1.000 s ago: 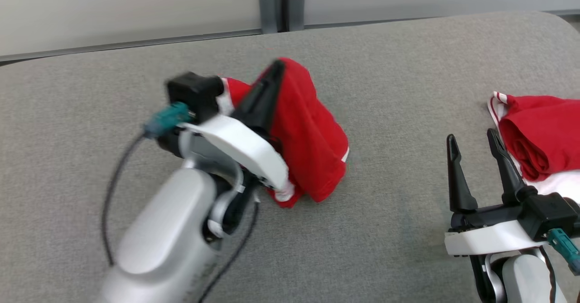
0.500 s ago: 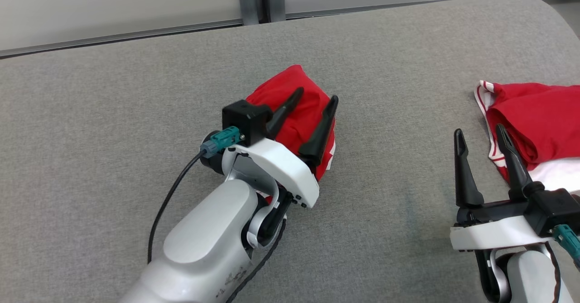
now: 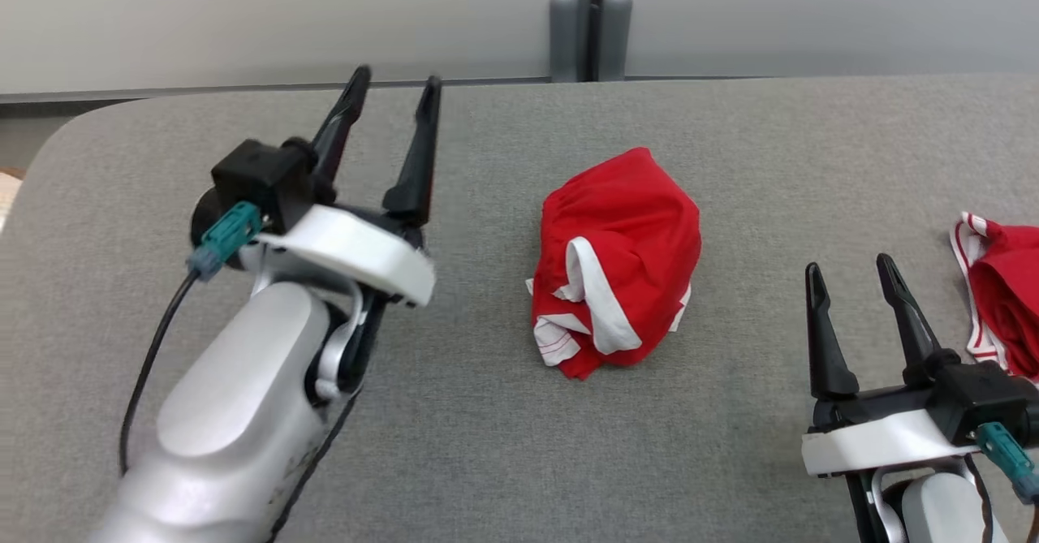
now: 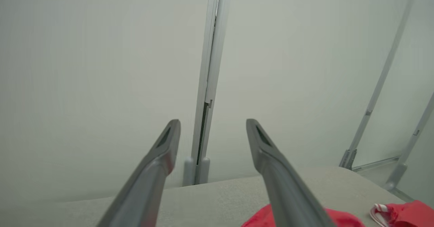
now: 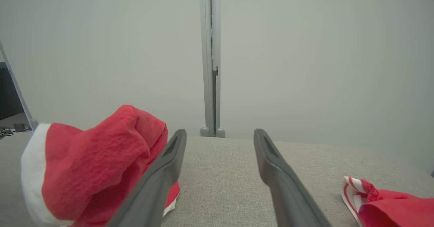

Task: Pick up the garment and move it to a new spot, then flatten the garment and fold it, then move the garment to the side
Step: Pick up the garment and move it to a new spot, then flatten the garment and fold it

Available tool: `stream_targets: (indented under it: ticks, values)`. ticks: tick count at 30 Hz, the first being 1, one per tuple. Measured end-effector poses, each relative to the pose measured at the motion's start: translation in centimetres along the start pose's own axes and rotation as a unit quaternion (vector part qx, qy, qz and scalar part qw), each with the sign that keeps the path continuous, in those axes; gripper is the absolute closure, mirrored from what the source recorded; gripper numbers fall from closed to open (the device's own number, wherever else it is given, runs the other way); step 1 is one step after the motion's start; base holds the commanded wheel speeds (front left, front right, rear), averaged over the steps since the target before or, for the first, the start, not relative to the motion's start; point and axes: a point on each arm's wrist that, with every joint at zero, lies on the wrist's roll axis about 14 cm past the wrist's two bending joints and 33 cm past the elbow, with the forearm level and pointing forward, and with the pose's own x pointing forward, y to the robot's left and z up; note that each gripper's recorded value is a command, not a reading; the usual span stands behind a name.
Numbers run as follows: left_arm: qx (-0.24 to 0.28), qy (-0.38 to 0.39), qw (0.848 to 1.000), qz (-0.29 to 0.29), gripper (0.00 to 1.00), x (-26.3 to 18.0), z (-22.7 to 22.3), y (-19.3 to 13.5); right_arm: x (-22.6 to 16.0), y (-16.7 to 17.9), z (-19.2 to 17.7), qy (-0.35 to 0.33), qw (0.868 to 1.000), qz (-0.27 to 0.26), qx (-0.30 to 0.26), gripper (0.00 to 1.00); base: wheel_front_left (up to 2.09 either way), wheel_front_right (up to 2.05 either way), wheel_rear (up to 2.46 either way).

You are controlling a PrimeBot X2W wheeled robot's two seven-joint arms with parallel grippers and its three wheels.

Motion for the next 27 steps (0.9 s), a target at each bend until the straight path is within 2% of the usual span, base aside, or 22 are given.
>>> stream_targets:
  ticks: [1,3,5,9,14,27]
  values:
    - [0.026,0.005,1.000,0.015,0.00,-0.9,-0.1,1.4,0.1,0.5,0.0,0.000,1.000,0.007,0.001,0.00,0.00,0.00,0.00]
    - [0.112,0.020,0.992,0.045,0.00,-3.3,-0.4,4.7,0.2,1.5,0.0,0.000,1.000,0.021,0.003,0.00,0.00,0.00,0.00]
    - [0.153,0.032,0.985,0.078,0.00,-5.8,-0.6,7.2,0.3,2.4,0.1,-0.001,0.999,0.033,0.005,0.00,0.00,0.00,0.00]
    - [0.112,0.071,0.983,0.130,0.00,-11.3,-3.5,8.7,0.0,3.6,-0.4,0.007,0.999,0.049,0.010,0.00,0.00,0.00,0.00]
    - [0.085,0.070,0.980,0.163,0.00,-14.9,-4.2,8.8,-0.2,4.4,-0.6,0.010,0.998,0.059,0.013,0.00,0.00,0.00,0.00]
    - [0.077,0.052,0.985,0.147,0.00,-15.2,-4.3,7.3,-0.8,5.2,-0.6,0.013,0.997,0.071,0.016,0.00,0.00,0.00,0.00]
